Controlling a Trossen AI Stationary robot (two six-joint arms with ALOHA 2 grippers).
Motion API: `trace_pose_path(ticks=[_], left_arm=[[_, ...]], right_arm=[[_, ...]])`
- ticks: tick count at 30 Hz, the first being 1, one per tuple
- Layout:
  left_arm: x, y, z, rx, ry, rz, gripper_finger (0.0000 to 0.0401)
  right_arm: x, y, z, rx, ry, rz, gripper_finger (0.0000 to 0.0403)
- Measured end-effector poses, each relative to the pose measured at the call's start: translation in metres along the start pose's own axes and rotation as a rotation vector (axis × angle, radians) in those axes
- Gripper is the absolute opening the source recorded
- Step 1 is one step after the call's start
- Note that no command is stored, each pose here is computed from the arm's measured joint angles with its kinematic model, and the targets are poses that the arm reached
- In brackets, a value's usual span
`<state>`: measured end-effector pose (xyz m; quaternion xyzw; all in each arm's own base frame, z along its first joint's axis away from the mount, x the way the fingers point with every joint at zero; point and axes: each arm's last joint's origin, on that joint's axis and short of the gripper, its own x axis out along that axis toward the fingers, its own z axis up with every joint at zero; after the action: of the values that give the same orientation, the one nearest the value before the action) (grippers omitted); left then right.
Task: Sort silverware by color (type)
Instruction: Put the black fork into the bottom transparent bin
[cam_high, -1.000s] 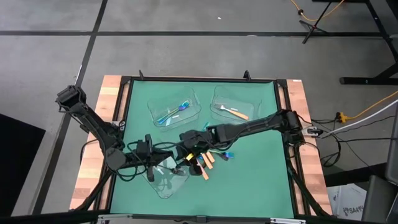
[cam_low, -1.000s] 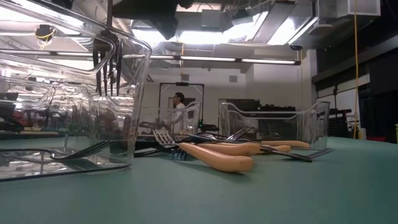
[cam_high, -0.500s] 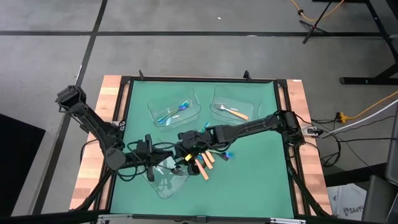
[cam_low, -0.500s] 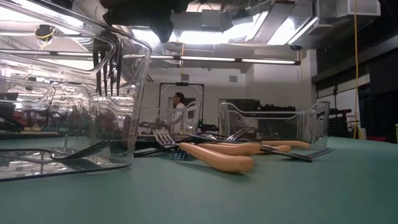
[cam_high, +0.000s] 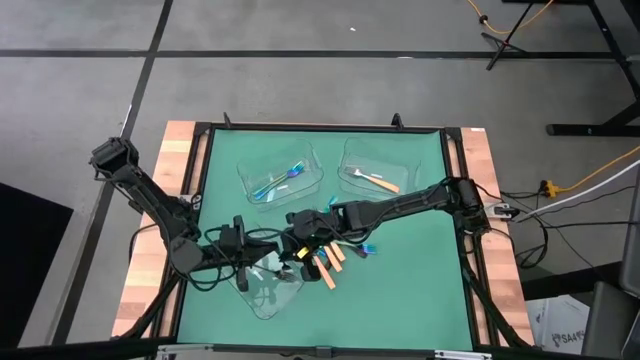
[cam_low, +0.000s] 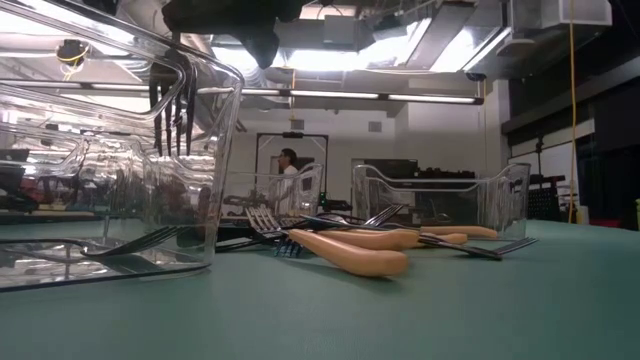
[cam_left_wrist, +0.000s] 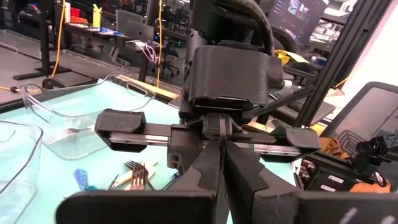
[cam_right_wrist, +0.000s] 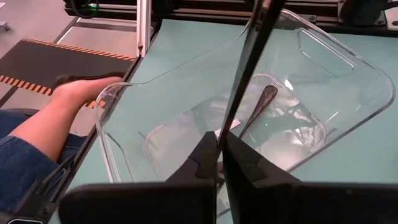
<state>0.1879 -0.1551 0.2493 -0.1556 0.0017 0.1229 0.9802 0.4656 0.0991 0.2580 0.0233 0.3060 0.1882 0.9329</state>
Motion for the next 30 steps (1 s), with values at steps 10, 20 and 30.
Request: trace_pose_path(ticks=[10,20,30], left_arm=[[0.0,0.0,-0.0001,0.001,0.001,-0.001,0.0005],[0.0,-0.0001,-0.0002,-0.002,0.003,-0.004,0.0017],[-0.0048,-0.0016,0.0005,-0.013,0.012,-0.026,0.0094]], right_arm=[[0.0,-0.0002,0.0,0.0,0.0,-0.005,0.0001],[-0.0001,-0.0011,0.0,-0.002,-0.001,-0.045,0.0],[-0.0007,-0.0019,-0.0013,0.017,0.014,-0.056,0.0]])
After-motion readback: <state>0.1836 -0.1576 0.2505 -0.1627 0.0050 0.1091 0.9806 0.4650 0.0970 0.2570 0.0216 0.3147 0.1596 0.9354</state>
